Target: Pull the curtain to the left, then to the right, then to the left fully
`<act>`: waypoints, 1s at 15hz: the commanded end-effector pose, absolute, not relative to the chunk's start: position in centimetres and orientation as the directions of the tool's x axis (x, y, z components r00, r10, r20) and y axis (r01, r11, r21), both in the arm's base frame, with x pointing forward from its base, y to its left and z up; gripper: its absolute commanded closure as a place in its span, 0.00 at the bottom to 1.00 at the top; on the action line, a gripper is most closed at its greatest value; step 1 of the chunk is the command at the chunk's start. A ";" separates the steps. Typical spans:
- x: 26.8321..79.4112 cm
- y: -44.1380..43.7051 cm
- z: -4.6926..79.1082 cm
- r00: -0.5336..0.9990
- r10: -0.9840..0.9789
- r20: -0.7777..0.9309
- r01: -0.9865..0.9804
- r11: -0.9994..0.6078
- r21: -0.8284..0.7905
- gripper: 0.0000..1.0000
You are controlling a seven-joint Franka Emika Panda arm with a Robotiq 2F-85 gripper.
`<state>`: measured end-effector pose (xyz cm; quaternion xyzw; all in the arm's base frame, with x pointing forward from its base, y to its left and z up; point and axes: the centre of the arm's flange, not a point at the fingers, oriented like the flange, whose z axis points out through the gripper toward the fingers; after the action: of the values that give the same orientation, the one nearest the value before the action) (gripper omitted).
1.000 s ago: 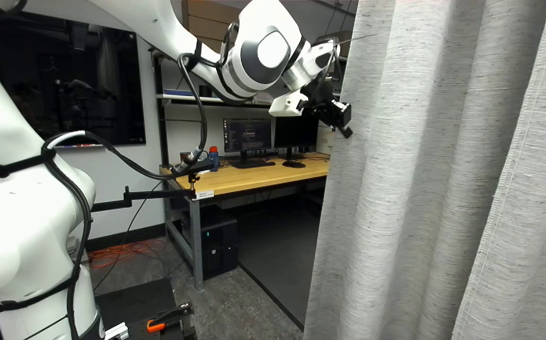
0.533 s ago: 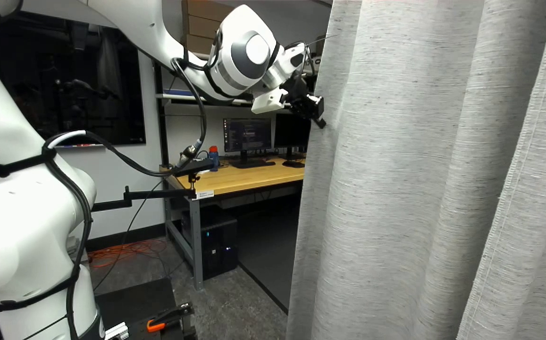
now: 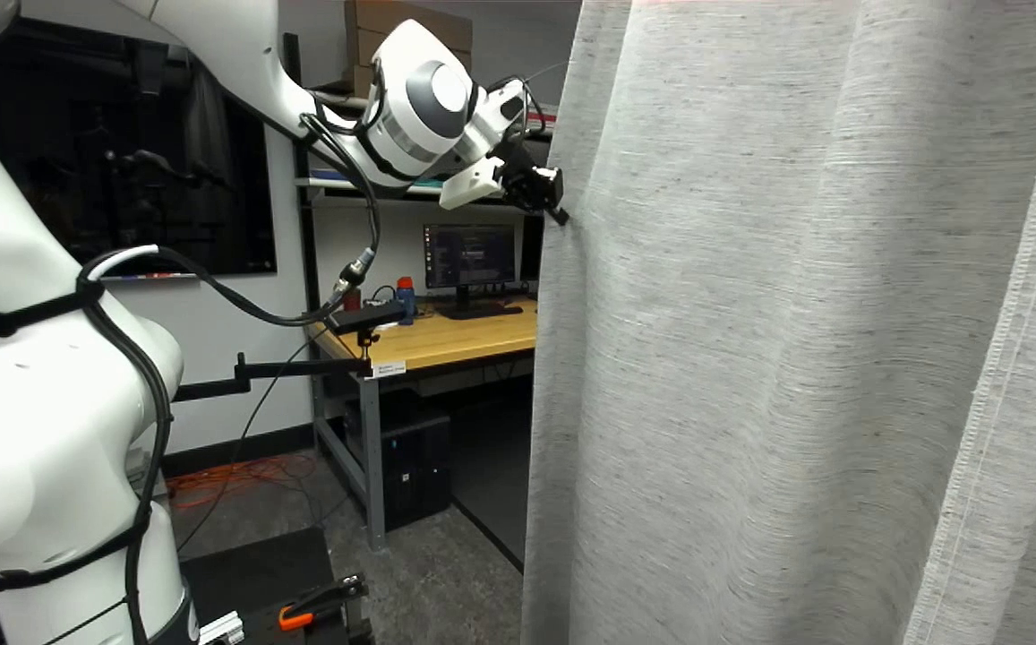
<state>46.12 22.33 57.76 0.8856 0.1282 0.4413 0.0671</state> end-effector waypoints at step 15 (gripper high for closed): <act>35.1 37.9 48.1 0.520 0.471 0.712 0.405 -0.870 0.280 0.99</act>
<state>36.20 35.58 53.60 0.8569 0.2378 0.4546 0.0504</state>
